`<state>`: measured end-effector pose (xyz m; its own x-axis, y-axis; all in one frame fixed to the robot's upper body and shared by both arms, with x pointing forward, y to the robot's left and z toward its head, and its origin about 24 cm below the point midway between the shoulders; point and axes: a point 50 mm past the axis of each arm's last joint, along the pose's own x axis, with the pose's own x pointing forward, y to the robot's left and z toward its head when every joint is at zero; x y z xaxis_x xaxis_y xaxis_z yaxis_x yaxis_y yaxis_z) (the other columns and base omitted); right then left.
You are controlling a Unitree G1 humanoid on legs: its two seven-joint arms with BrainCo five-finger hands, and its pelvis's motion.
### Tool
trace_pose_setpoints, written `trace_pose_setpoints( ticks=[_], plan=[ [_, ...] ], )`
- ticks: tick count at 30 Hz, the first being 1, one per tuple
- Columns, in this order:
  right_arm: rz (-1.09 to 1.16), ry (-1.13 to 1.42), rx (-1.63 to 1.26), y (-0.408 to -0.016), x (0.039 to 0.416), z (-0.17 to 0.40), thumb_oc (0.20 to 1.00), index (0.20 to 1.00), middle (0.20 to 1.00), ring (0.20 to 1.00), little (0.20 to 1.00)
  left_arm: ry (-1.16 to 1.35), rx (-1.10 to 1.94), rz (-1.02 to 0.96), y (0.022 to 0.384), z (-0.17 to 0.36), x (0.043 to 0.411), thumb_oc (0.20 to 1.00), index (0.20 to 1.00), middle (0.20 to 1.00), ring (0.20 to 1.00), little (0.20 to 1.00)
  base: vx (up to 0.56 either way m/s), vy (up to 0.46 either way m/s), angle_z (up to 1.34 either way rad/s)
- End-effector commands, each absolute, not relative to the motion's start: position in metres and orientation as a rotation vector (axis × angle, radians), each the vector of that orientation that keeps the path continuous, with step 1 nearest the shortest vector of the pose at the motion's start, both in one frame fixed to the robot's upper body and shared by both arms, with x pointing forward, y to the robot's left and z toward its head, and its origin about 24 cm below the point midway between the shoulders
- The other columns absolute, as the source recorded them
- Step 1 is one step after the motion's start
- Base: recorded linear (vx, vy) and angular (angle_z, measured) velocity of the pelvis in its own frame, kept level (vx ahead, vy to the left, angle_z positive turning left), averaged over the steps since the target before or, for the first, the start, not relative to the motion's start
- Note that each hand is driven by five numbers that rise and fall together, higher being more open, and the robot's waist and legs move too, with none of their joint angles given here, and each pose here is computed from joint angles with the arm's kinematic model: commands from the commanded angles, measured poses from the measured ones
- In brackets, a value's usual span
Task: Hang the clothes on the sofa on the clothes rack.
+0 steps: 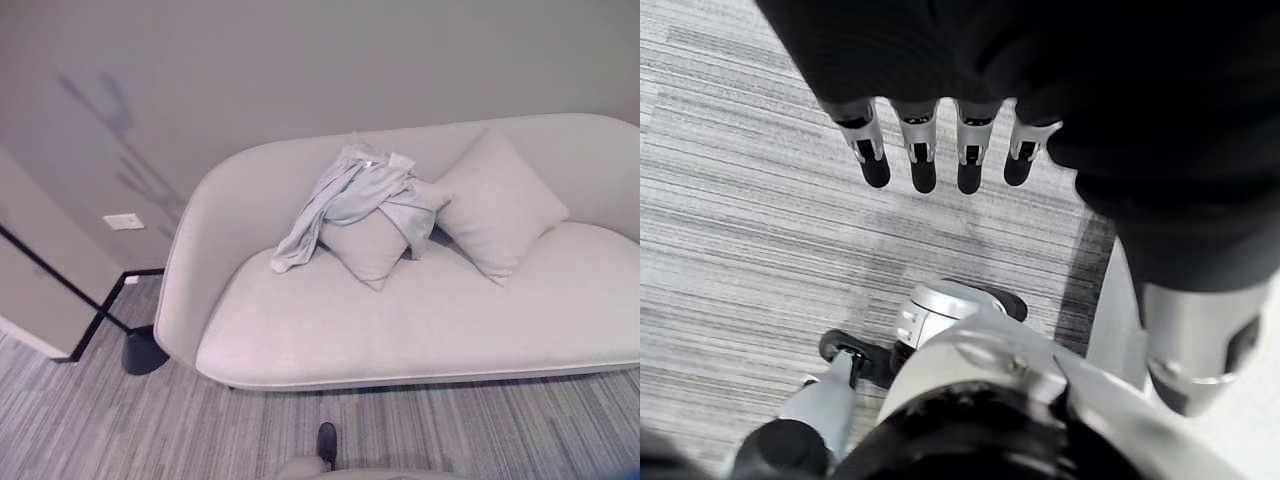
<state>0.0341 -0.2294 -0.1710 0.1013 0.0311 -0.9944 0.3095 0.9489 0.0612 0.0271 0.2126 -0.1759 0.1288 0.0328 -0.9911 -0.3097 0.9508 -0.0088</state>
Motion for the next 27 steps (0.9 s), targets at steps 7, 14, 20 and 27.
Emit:
trace_pose_setpoints(
  ticks=[7, 14, 20, 27],
  plan=[
    [-0.223, 1.517, 0.336, -0.219, 0.012, -0.174, 1.0, 1.0, 1.0, 1.0, 1.0, 1.44, -0.205, 0.264, 0.224, -0.174, 0.024, 1.0, 1.0, 1.0, 1.0, 1.0, 0.29, 0.138, -0.28],
    [-0.095, 1.357, 0.063, -0.221, 0.062, -0.171, 1.0, 1.0, 1.0, 1.0, 1.0, 1.43, -0.03, 0.125, 0.219, -0.174, 0.038, 1.0, 1.0, 1.0, 1.0, 1.0, 0.24, 0.22, -0.09],
    [0.068, 1.11, -0.293, -0.219, 0.133, -0.152, 1.0, 1.0, 1.0, 1.0, 1.0, 1.337, 0.112, -0.008, 0.21, -0.172, 0.07, 1.0, 1.0, 1.0, 1.0, 1.0, 0.08, 0.165, -0.02],
    [0.416, 0.895, -0.774, -0.234, 0.178, -0.114, 1.0, 1.0, 1.0, 1.0, 1.0, 1.296, 0.25, -0.171, 0.211, -0.168, 0.088, 1.0, 1.0, 1.0, 1.0, 1.0, 0.11, -0.023, 0.37]
  ],
)
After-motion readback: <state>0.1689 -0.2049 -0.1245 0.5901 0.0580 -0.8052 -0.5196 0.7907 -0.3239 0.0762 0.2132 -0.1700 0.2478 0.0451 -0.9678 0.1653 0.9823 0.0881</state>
